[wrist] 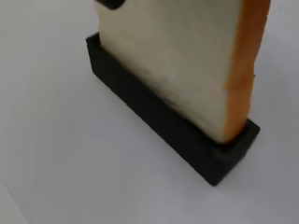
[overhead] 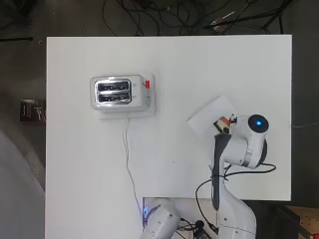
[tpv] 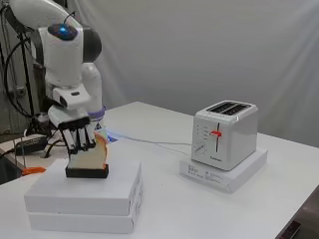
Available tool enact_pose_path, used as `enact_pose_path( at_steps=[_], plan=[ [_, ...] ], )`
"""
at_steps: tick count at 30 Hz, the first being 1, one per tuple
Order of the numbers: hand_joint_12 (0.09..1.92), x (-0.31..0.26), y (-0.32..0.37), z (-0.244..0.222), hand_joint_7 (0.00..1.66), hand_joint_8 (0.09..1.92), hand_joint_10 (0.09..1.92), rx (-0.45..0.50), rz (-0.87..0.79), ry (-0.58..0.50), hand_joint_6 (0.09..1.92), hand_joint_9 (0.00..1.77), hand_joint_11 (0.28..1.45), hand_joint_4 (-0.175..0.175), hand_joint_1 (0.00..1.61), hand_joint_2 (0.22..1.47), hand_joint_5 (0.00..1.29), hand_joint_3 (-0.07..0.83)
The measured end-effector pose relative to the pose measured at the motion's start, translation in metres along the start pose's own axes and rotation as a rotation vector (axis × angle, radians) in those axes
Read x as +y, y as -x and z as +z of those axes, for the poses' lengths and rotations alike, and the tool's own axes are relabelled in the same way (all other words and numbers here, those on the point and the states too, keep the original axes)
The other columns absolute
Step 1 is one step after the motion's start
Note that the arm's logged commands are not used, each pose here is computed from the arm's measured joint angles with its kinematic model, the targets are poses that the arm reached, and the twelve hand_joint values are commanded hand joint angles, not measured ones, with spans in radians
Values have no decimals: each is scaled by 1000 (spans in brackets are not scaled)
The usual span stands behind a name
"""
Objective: Teleoperate dual arm-hand system to toast a bread
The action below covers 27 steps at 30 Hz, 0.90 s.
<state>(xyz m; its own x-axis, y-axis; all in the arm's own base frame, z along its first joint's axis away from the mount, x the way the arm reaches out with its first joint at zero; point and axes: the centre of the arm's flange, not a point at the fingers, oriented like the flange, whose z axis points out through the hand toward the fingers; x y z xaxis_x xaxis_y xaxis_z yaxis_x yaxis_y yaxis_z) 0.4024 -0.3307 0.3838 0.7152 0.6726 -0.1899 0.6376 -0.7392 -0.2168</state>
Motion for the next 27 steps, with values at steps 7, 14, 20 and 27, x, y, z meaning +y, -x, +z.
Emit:
enact_pose_path(
  at_steps=[7,14,20,27],
  plan=[
    [611,-86,-85,-127,1104,918,87,102,-184,252,1198,1453,662,-175,1244,1151,742,0],
    [435,-137,-175,-149,1124,845,87,74,-376,277,1249,1413,707,-175,1243,1149,736,-1],
    [394,-220,-312,-148,1198,662,87,-42,-857,305,1252,1403,751,-175,1251,1127,768,-1],
    [427,-257,-359,-155,1250,534,87,-21,-873,317,1238,1396,741,-175,1256,1110,802,1]
  ],
)
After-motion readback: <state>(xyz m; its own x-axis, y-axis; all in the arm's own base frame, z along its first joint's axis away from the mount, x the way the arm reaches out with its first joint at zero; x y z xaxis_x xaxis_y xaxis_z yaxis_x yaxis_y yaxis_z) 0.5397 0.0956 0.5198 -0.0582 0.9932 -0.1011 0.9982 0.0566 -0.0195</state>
